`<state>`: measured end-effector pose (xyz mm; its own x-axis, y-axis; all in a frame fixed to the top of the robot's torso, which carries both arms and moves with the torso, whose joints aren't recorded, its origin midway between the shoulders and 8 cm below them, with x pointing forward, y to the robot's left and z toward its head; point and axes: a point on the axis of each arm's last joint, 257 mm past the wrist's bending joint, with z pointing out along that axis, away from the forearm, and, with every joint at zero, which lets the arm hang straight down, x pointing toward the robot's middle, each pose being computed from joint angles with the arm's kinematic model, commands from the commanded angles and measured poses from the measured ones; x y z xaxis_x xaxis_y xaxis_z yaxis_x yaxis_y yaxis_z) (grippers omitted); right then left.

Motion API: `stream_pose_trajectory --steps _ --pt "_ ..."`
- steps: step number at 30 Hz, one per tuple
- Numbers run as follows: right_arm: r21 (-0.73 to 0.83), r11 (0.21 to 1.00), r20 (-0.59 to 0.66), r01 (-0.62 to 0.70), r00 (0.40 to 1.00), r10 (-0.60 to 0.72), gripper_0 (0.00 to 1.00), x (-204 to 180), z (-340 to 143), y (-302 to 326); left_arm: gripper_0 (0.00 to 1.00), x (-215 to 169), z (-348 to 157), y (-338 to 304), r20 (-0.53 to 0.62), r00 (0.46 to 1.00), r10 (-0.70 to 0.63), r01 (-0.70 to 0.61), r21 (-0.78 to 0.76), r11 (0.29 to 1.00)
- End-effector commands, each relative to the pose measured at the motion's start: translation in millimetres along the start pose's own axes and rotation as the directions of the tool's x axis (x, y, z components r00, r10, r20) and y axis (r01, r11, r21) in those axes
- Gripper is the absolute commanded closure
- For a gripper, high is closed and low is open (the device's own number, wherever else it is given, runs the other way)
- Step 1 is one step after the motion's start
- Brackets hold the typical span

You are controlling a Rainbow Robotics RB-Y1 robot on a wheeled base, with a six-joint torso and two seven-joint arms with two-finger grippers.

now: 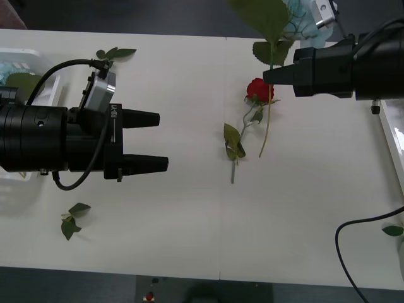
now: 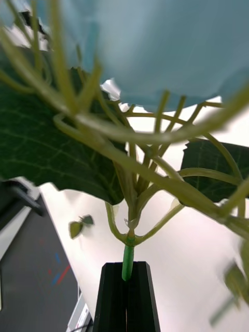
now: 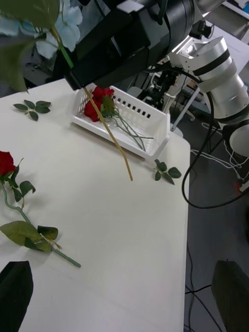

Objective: Put the red flowers into the right box and the blue flowers into the left box

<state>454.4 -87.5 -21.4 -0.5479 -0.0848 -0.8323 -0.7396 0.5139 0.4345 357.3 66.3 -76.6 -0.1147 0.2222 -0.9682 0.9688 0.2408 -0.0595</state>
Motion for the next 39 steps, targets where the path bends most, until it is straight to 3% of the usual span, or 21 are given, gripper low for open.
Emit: stream_pose_trajectory --steps 1,8,15,24,31,39 --pt "-0.132 0.990 0.081 0.043 0.996 -0.032 1.00 -40.8 3.7 40.5 0.00 -15.9 0.3 -2.9 0.028 0.996 0.081 -0.081 0.002 0.997" --pt "-0.301 0.952 0.191 0.055 0.982 0.004 1.00 -83.7 13.6 97.1 0.00 -19.4 0.2 -1.6 0.040 0.996 0.084 -0.084 -0.004 0.996" --pt "-0.415 0.909 0.240 0.035 0.968 0.072 1.00 -99.8 33.8 137.5 0.00 -26.2 -1.3 -1.5 0.071 0.997 0.043 -0.044 0.003 0.999" --pt "-0.450 0.893 0.208 -0.004 0.972 0.109 1.00 -96.2 40.8 147.7 0.00 -73.9 -5.3 -14.8 0.179 0.983 -0.031 0.018 0.077 0.997" --pt "-0.450 0.893 0.208 -0.004 0.972 0.109 1.00 -96.2 40.8 147.7 0.00 -102.4 -6.7 -5.6 0.203 0.979 -0.027 0.010 0.084 0.996" --pt "-0.450 0.893 0.208 -0.004 0.972 0.109 1.00 -96.2 40.8 147.7 0.00 -118.7 -3.0 7.2 0.180 0.976 -0.124 0.107 0.104 0.989"
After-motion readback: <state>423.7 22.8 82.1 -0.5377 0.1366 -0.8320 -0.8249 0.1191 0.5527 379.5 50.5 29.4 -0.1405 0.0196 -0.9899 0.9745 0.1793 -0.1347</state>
